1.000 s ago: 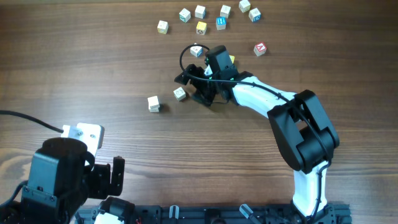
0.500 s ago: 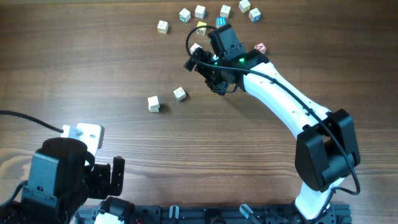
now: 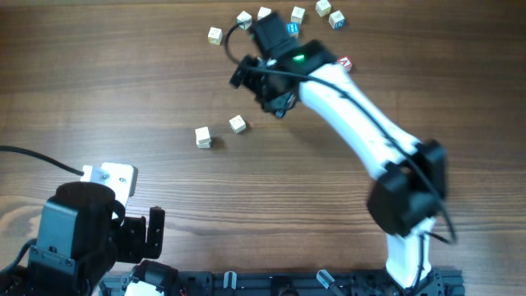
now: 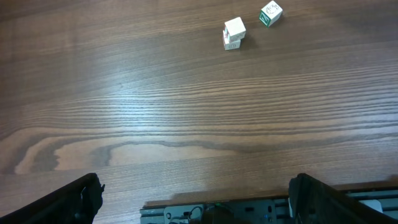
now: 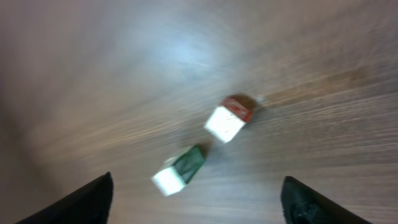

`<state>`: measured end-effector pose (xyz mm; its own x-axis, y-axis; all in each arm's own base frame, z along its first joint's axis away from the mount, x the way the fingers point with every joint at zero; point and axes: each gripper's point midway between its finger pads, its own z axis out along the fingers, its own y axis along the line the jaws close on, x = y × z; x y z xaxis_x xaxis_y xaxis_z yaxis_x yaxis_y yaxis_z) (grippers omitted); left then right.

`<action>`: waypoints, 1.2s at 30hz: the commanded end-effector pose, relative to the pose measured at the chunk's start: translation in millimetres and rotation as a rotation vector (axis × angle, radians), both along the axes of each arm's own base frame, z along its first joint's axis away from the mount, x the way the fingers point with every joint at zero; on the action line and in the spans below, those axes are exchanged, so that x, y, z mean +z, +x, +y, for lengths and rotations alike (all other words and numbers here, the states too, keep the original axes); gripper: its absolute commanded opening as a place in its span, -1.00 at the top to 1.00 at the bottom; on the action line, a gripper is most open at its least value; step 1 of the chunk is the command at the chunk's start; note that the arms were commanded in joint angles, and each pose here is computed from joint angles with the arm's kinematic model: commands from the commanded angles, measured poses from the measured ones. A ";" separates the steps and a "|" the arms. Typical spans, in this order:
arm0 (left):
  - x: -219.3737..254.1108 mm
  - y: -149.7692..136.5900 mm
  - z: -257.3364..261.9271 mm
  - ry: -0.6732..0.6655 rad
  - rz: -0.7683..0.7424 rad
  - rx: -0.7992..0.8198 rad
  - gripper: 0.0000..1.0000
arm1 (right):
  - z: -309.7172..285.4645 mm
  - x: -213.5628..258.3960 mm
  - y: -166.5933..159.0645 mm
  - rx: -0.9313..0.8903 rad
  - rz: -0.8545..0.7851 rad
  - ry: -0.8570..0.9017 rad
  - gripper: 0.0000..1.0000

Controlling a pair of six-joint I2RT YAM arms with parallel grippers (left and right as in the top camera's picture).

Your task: Form a tower

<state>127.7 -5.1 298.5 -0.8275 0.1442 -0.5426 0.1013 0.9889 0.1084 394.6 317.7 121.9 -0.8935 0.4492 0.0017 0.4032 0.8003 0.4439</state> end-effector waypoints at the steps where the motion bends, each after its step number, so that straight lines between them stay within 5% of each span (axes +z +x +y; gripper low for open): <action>1: 0.7 -0.2 0.8 0.006 -0.005 -0.003 -1.00 | 5.8 -64.0 2.8 -0.053 0.132 -0.042 -0.65; 5: 0.7 -0.2 0.8 0.006 -0.005 -0.003 -1.00 | 18.1 -100.4 0.1 -0.069 0.225 -0.023 -0.54; 28: 0.7 -0.2 0.8 0.006 -0.005 -0.003 -1.00 | 17.9 -120.8 -17.2 -0.146 0.279 -0.109 -0.27; 34: 0.7 -0.2 0.8 0.006 -0.004 -0.003 -1.00 | 9.1 -126.3 -20.7 -0.148 0.288 -0.154 -0.11; 36: 0.7 -0.2 0.8 0.006 -0.005 -0.003 -1.00 | -0.1 -128.3 -10.2 -0.124 0.214 -0.211 0.15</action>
<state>127.7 -5.1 298.5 -0.8275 0.1442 -0.5426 0.1013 0.9889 0.1084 370.4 329.4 3.4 -0.7975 0.5747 0.1835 0.6025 0.7746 0.1925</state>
